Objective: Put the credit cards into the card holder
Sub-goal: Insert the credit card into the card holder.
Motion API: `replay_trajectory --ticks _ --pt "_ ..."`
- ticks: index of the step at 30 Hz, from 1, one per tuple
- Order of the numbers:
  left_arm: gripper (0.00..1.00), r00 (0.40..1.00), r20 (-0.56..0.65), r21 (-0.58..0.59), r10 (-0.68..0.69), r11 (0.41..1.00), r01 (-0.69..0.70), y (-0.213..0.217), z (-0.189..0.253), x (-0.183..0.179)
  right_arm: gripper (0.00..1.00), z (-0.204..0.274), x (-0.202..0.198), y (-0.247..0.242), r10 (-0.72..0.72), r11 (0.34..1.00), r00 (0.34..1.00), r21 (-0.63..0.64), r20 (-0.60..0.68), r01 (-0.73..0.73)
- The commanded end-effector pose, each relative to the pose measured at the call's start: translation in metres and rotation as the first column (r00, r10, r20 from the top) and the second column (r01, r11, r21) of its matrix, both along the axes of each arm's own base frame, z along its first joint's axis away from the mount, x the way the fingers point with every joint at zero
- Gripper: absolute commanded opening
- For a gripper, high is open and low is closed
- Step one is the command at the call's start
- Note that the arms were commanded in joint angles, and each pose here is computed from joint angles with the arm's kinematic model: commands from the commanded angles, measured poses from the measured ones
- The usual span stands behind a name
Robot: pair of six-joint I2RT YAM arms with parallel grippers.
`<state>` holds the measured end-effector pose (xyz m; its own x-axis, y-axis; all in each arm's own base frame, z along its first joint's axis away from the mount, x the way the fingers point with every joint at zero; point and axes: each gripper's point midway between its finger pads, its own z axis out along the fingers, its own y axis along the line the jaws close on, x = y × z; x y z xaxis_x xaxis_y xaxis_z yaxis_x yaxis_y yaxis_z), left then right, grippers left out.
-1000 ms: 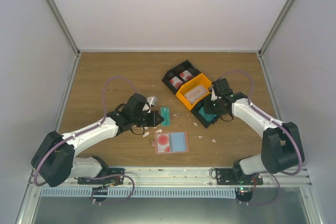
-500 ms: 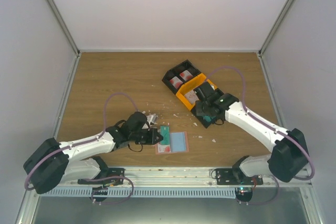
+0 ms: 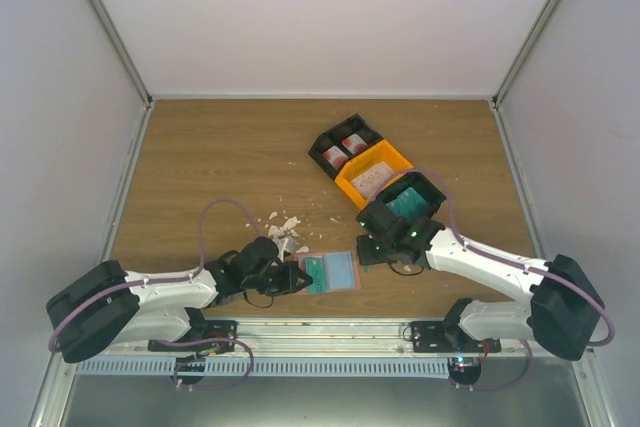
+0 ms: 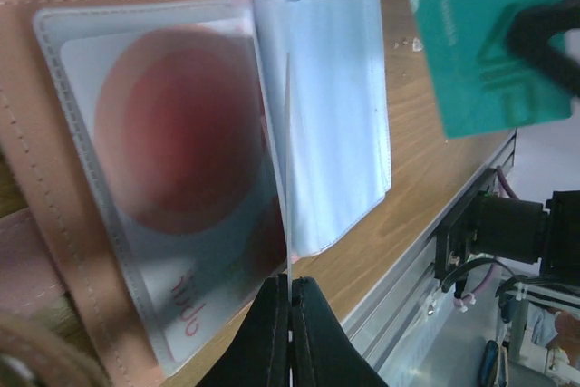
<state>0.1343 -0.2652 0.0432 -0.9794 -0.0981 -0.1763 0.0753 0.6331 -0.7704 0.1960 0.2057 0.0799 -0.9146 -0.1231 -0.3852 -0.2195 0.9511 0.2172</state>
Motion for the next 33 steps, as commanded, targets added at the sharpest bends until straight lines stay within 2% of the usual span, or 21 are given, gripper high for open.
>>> replay_trajectory --ticks 1,9,22,33 --pt "0.00 0.998 0.060 -0.074 0.034 0.997 -0.030 -0.010 0.019 0.011 0.01 -0.003 -0.010 0.017 0.014 0.995 1.000 0.094 -0.024 -0.012" --pt "0.00 0.993 0.079 -0.063 0.090 0.994 -0.085 -0.006 0.025 0.020 0.01 0.001 -0.013 0.013 0.008 0.995 1.000 0.095 -0.022 -0.006" --pt "0.00 0.996 0.084 -0.102 0.035 0.994 -0.026 -0.021 0.030 0.024 0.01 -0.002 -0.035 0.023 0.099 0.981 0.992 0.175 -0.078 -0.084" --pt "0.00 0.998 0.039 -0.072 0.055 0.996 -0.052 -0.011 0.012 0.021 0.01 -0.023 -0.046 0.016 0.095 0.989 0.983 0.127 -0.157 -0.075"
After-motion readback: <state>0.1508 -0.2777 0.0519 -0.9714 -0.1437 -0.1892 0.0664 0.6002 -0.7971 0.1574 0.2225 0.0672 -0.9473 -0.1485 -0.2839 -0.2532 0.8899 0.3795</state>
